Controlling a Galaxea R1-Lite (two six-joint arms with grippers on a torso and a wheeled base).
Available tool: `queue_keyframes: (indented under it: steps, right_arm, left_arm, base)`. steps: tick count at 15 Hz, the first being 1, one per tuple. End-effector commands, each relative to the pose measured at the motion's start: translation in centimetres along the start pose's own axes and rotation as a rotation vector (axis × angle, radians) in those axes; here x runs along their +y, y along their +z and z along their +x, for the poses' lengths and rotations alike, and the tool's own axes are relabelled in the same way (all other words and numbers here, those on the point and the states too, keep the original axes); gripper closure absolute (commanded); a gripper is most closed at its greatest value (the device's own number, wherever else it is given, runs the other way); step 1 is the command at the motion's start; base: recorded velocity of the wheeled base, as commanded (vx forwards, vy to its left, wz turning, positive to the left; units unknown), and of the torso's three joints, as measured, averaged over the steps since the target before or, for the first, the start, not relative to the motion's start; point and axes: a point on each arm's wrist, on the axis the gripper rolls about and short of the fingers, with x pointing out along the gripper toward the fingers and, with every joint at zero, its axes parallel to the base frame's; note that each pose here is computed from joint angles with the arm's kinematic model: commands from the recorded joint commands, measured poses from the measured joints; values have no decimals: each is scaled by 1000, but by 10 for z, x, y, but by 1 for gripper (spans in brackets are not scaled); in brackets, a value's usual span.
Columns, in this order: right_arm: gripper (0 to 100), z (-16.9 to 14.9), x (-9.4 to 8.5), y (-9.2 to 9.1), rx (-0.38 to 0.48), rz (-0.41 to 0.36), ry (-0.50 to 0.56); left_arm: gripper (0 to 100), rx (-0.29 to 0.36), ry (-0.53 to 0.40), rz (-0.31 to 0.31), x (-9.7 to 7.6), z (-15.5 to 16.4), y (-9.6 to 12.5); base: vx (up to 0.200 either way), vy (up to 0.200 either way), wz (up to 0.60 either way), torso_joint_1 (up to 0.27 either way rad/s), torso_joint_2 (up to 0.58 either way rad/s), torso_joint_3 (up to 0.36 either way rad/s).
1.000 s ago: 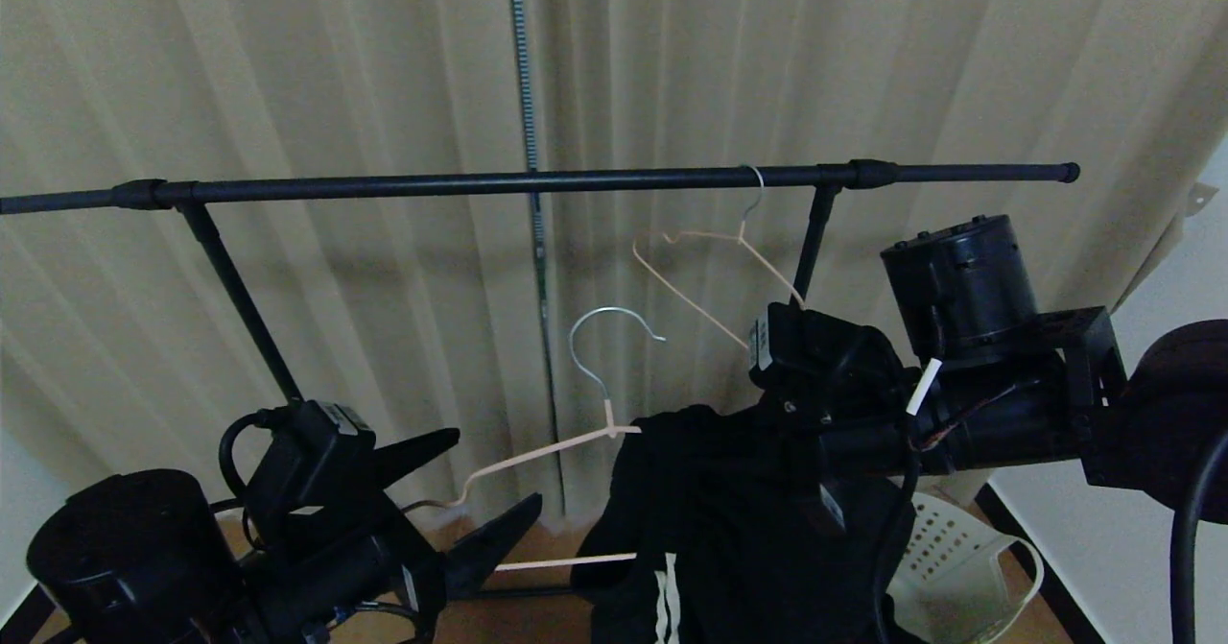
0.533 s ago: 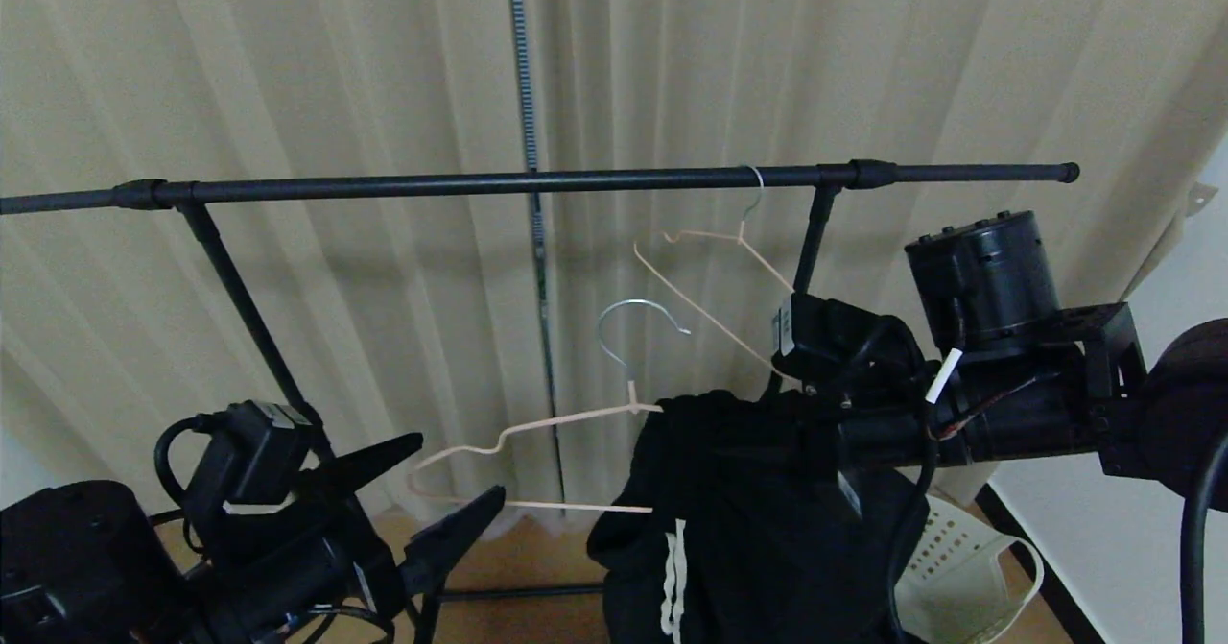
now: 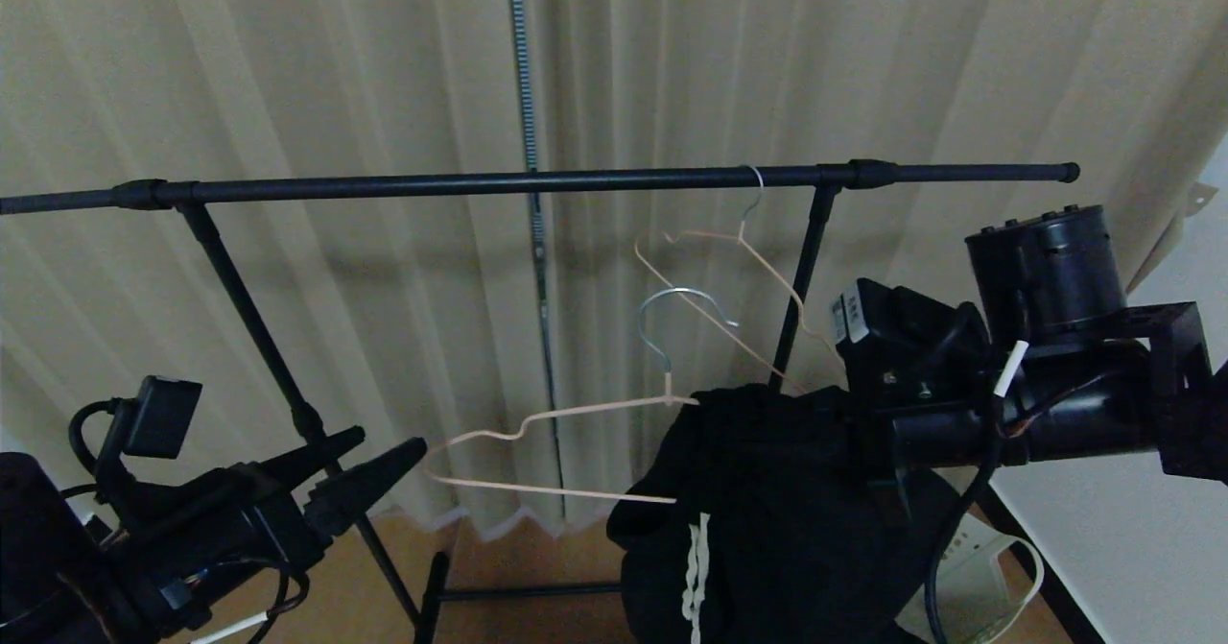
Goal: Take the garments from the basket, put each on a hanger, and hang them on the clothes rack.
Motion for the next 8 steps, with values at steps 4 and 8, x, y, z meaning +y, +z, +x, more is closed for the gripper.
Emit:
queue_keyframes:
  steps: [4,8]
  right_arm:
    - [100,-21,8,14,-114,-45,58]
    - [100,-21,8,16,-148,-59,88]
  left_arm:
    - [0,104,24,-135,47,18,-12]
    - [0,181,-53,-158,50,38,-26]
  base:
    - [0,0,0,0,0,0]
    - [0,0,0,0,0,0]
